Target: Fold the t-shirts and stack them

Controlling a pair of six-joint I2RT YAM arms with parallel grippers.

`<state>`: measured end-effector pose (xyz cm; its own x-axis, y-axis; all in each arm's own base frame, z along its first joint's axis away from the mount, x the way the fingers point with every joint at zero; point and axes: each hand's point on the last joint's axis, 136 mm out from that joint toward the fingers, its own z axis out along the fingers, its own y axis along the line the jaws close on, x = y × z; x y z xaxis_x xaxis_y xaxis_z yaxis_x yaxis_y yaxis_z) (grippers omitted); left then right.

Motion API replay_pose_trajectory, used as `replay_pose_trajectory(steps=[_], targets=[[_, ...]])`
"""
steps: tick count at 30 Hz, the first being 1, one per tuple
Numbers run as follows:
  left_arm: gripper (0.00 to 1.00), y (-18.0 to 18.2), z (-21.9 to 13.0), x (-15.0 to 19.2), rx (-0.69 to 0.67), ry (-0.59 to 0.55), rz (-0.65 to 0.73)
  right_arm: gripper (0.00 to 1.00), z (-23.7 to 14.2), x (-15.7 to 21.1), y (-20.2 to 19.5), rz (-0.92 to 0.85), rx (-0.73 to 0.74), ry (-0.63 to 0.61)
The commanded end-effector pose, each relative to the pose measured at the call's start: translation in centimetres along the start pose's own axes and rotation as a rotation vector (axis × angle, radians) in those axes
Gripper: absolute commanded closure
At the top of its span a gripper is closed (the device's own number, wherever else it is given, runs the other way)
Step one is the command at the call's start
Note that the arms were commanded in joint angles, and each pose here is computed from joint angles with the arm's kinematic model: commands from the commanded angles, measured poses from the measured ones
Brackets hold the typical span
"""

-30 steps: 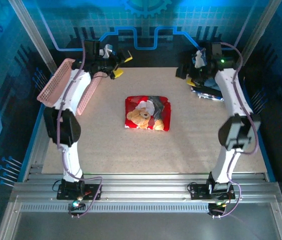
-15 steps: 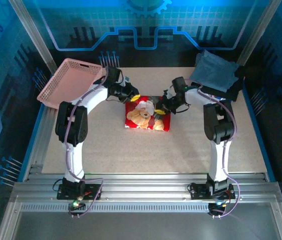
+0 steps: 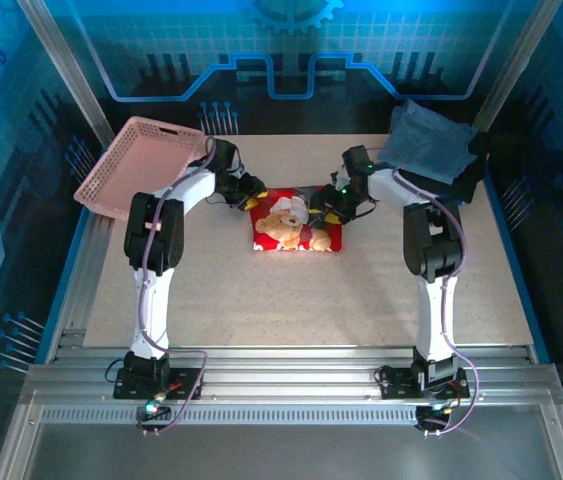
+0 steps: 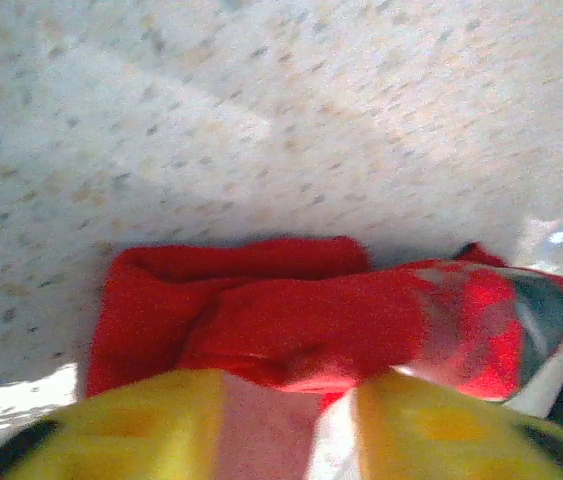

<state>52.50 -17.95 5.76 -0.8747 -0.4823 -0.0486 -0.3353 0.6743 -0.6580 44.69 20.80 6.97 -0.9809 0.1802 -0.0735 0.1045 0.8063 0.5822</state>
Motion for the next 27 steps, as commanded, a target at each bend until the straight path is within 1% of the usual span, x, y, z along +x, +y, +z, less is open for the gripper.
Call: replay_pose_trajectory(steps=[1,3,6,8,10,12,14,19,22,25,27], targets=[[0.25,-7.3,-6.4,-1.2,0.196,-0.091,0.089,0.3,-6.9,0.5,1.4,-0.102,0.083,-0.103],[0.15,-10.5,-9.2,-0.5,0.305,-0.101,0.112,0.26,-8.3,1.1,0.6,-0.138,0.151,-0.099],[0.05,-13.5,-13.7,1.0,0.399,-0.142,0.184,0.2,-7.7,1.6,-0.8,-0.159,0.204,-0.06],[0.01,-14.3,-16.3,2.1,0.431,-0.172,0.233,0.19,-6.4,1.7,-1.4,-0.161,0.197,-0.03],[0.01,-14.3,-18.6,3.5,0.427,-0.207,0.295,0.18,-4.7,1.3,-2.0,-0.17,0.208,-0.014],[0.01,-13.4,-20.1,4.6,0.397,-0.236,0.326,0.18,-3.1,0.7,-2.4,-0.17,0.209,0.001],[0.01,-12.1,-21.1,5.5,0.385,-0.254,0.325,0.18,-1.5,0.0,-2.8,-0.17,0.217,0.017],[0.01,-7.6,-22.7,7.8,0.346,-0.275,0.242,0.18,1.4,-1.2,-3.3,-0.178,0.25,0.05],[0.01,-5.0,-23.8,8.9,0.301,-0.299,0.211,0.18,2.5,-1.1,-3.7,-0.178,0.271,0.065],[0.01,-3.2,-25.2,9.6,0.276,-0.33,0.19,0.19,4.4,-0.6,-4.5,-0.158,0.28,0.106],[0.01,-2.5,-26.2,9.9,0.272,-0.355,0.182,0.22,5.3,-0.6,-4.4,-0.151,0.27,0.117]])
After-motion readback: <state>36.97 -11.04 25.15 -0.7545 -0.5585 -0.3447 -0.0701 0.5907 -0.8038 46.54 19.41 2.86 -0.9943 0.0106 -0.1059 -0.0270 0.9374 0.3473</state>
